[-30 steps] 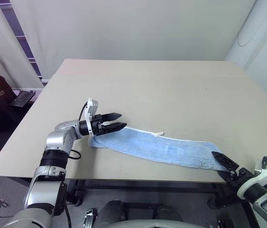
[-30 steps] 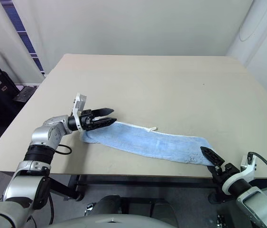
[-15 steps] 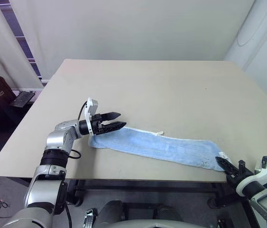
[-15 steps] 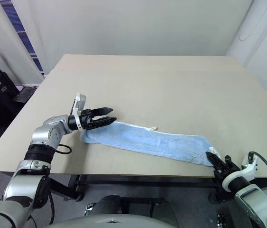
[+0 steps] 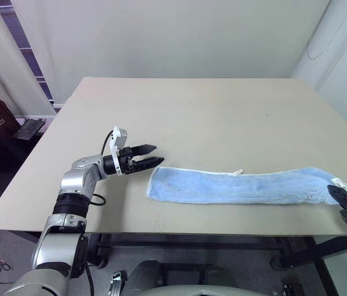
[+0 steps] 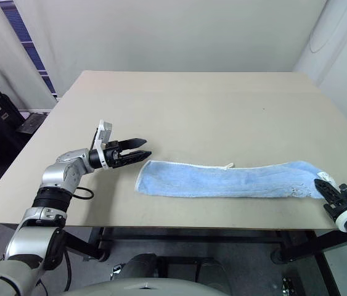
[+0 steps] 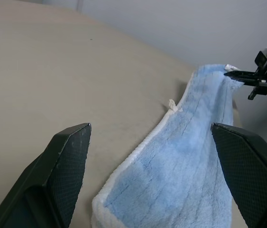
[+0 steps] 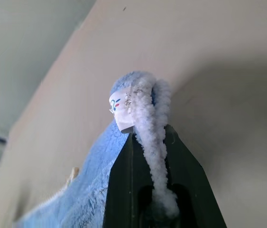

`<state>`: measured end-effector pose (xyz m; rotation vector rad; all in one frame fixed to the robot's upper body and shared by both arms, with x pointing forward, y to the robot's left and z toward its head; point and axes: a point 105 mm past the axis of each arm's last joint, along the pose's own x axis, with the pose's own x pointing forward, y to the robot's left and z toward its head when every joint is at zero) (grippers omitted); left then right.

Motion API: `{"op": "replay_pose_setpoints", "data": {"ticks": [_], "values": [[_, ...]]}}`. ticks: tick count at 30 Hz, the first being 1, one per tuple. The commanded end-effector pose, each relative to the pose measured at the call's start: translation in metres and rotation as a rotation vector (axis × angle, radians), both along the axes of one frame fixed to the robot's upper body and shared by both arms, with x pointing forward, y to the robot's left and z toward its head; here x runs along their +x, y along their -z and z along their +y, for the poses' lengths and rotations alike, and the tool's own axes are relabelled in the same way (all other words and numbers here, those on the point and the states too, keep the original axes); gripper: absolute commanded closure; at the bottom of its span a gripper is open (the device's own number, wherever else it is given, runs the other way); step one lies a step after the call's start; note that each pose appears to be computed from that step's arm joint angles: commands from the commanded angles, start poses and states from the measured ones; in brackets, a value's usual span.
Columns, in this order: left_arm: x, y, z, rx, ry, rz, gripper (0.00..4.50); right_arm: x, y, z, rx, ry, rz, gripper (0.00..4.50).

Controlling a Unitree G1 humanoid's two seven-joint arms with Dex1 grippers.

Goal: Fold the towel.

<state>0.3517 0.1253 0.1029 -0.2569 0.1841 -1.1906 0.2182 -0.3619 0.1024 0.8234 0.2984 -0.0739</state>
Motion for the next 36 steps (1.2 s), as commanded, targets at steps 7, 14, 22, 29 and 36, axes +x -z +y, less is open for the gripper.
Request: {"op": "replay_pose_setpoints", "data": {"ticks": [7, 14, 22, 29, 36], "values": [[0.005, -0.014, 0.002, -0.011, -0.014, -0.065, 0.23, 0.01, -0.051, 0.113, -0.206, -0.549, -0.155, 4.48], [0.005, -0.013, 0.001, -0.011, -0.016, -0.064, 0.23, 0.008, -0.041, 0.179, -0.242, -0.801, -0.132, 4.48], [0.004, -0.012, -0.007, -0.009, 0.002, -0.071, 0.23, 0.032, 0.011, 0.209, -0.297, -0.833, 0.025, 4.48], [0.0, -0.011, -0.006, 0.0, 0.018, -0.064, 0.23, 0.036, 0.019, 0.216, -0.258, -0.844, 0.042, 4.0], [-0.001, -0.014, -0.009, -0.01, 0.026, -0.065, 0.23, 0.04, -0.005, 0.217, -0.267, -0.829, -0.097, 1.72]]}}
